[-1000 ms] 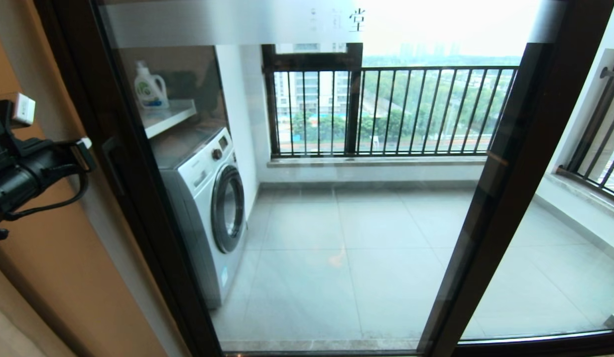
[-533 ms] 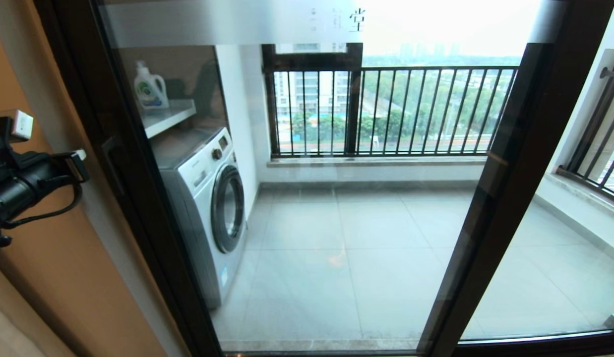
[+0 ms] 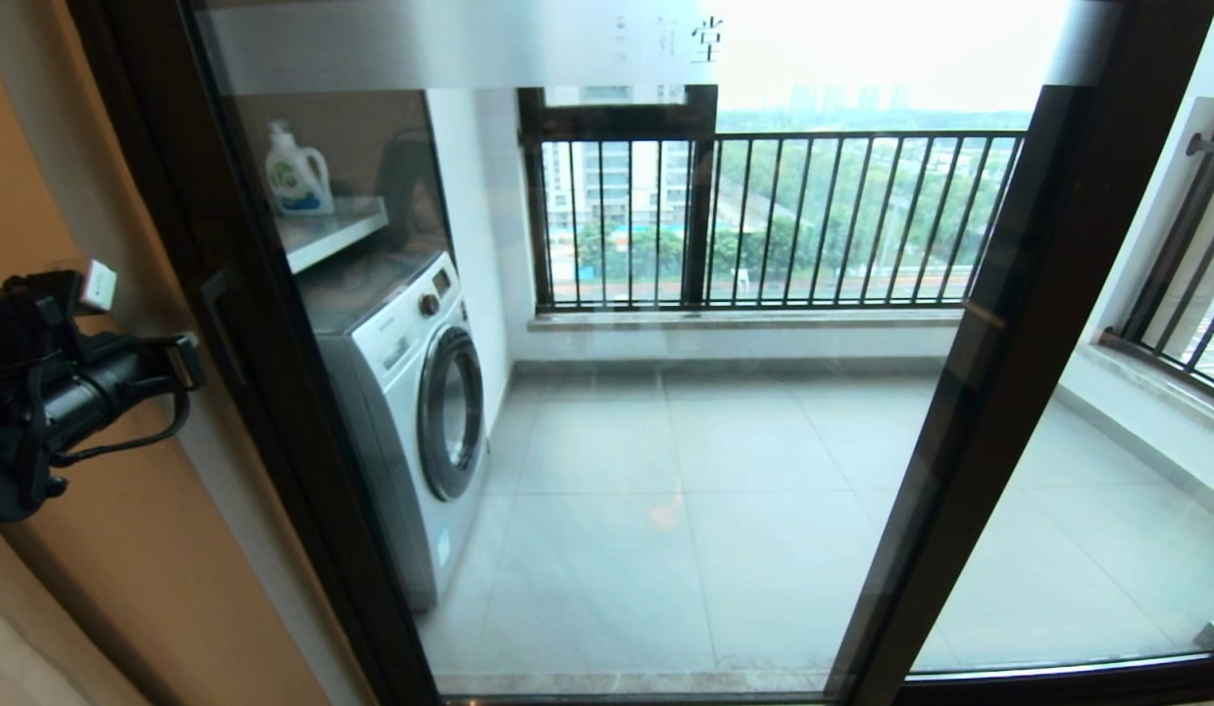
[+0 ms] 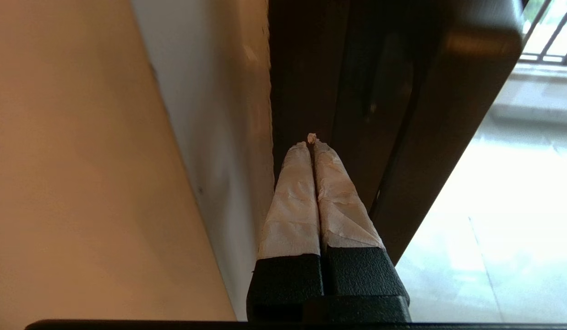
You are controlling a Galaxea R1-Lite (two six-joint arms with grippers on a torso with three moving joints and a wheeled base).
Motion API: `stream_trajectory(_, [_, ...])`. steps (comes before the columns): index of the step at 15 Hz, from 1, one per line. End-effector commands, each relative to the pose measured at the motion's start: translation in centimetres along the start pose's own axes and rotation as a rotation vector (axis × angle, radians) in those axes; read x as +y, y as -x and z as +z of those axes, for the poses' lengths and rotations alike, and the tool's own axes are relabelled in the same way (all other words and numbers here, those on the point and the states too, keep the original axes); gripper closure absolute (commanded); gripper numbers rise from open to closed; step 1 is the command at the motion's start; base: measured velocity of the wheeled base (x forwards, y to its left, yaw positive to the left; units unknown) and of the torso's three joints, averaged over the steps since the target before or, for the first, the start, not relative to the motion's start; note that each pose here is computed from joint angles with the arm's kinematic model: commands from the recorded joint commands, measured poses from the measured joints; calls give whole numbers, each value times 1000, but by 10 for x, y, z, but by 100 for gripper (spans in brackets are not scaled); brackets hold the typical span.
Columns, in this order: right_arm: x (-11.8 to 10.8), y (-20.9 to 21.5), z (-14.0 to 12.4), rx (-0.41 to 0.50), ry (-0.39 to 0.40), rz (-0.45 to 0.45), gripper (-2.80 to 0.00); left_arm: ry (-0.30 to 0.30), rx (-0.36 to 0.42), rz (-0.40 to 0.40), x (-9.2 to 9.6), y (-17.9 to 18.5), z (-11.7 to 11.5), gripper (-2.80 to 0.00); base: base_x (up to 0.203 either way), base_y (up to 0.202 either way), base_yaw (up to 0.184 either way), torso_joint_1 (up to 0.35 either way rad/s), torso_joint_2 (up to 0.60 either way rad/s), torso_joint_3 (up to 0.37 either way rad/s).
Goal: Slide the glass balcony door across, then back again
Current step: Close the slid door
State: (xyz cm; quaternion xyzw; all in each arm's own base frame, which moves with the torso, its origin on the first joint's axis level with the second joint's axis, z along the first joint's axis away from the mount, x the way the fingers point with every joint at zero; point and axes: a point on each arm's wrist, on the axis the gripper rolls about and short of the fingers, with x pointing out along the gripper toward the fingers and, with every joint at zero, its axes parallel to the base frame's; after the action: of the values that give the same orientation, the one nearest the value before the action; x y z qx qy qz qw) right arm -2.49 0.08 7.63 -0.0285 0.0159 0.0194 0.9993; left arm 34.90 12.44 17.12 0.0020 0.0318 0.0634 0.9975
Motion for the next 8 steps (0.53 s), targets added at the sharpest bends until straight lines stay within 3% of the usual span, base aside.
stream_trajectory(1, [0, 0, 0, 1, 1, 1, 0, -10, 24, -8, -1, -5, -10, 0, 0, 0, 0, 0, 0, 0])
stream_trajectory(8, [0, 0, 0, 2, 1, 1, 0, -40, -76, -97, -45, -22, -9, 0, 0, 0, 0, 0, 0, 0])
